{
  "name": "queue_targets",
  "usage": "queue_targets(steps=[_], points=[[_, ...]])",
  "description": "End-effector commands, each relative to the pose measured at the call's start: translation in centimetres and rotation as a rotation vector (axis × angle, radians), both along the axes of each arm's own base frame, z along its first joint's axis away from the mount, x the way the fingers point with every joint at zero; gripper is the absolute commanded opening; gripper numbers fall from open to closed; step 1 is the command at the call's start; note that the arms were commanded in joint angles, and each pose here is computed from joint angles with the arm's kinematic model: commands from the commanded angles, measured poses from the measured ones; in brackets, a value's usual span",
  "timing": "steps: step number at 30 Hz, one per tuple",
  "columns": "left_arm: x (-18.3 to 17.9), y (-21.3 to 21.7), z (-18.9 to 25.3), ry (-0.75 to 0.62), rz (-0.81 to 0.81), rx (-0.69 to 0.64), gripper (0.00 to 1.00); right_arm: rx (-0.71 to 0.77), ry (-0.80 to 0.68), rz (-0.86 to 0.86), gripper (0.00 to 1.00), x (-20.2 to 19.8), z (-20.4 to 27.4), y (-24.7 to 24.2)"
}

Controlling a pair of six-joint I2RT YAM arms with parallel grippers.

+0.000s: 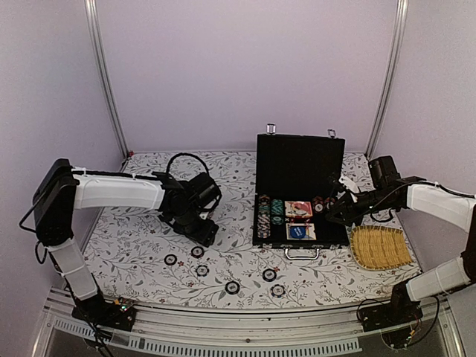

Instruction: Pack up texas hold em set

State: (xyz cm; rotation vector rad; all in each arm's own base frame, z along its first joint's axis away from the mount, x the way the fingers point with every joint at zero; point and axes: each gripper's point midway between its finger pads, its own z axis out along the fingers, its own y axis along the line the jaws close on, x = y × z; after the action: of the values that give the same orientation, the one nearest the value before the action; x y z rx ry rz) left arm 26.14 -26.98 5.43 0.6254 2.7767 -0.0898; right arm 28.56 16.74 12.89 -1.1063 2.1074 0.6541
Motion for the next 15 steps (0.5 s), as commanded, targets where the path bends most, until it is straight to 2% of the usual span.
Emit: queue_targets(steps=[1, 4, 8, 15], points=[[2.4, -0.1, -1.1, -0.053, 0.037, -0.027, 0.75, 0.002, -0.012, 0.003, 0.43, 0.2, -0.2, 0.0], [3.6, -0.8, -1.6, -0.094, 0.050, -0.057, 0.75, -0.001, -0.015, 0.001, 0.43, 0.2, -0.2, -0.1], [5.0, -0.3, -2.4, -0.150, 0.117, -0.033, 0.75, -0.003, -0.013, 0.000, 0.43, 0.1, -0.3, -0.1], [5.7, 0.5, -3.5, -0.198, 0.229, -0.048, 0.75, -0.005, -0.008, 0.001, 0.43, 0.2, -0.4, -0.1]])
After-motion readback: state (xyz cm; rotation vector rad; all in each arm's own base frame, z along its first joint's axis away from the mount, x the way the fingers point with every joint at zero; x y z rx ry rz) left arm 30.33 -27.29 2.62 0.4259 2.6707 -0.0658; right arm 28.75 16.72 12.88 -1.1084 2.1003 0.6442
